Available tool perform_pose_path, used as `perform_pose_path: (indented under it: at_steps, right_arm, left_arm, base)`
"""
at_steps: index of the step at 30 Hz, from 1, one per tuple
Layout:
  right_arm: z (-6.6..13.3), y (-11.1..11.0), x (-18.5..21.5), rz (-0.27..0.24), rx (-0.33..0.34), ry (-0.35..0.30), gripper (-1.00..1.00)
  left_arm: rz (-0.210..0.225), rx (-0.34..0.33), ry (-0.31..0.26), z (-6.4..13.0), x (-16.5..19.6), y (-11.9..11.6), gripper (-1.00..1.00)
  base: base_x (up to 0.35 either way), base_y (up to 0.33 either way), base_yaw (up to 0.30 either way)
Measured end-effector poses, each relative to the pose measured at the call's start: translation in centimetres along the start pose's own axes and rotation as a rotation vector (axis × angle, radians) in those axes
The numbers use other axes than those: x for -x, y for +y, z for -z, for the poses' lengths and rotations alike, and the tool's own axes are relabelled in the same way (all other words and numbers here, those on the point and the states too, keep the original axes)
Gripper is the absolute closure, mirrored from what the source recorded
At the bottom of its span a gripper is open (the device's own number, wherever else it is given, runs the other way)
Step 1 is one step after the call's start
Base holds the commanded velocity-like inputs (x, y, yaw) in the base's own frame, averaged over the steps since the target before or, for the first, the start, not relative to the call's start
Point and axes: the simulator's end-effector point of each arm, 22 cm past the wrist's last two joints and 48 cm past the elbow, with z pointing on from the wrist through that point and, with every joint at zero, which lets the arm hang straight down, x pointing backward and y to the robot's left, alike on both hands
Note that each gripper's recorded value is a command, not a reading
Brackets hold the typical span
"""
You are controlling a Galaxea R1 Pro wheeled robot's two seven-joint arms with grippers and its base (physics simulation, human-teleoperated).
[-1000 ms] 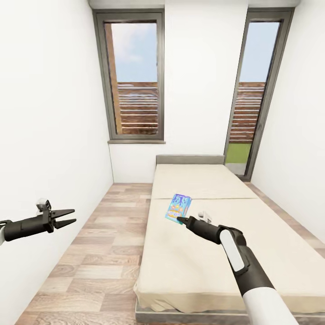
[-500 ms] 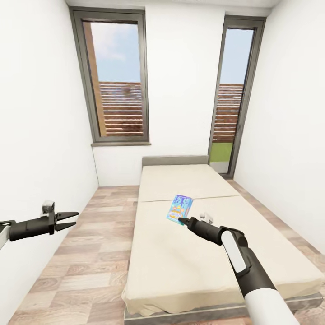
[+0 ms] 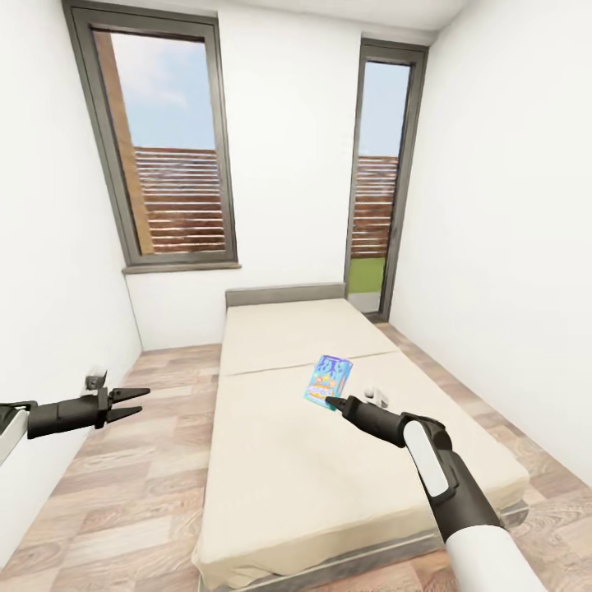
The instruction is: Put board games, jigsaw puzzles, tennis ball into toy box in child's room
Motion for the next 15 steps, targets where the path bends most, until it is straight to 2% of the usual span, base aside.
perform_pose_path:
  at_steps: [15]
  right_arm:
    - [0.7,1.7,1.4,-0.002,-0.001,0.0,1.0]
  left_arm:
    - [0.0,0.0,-0.003,0.7,1.4,-1.9,-1.0]
  base:
    - [0.0,0.0,-0.278]
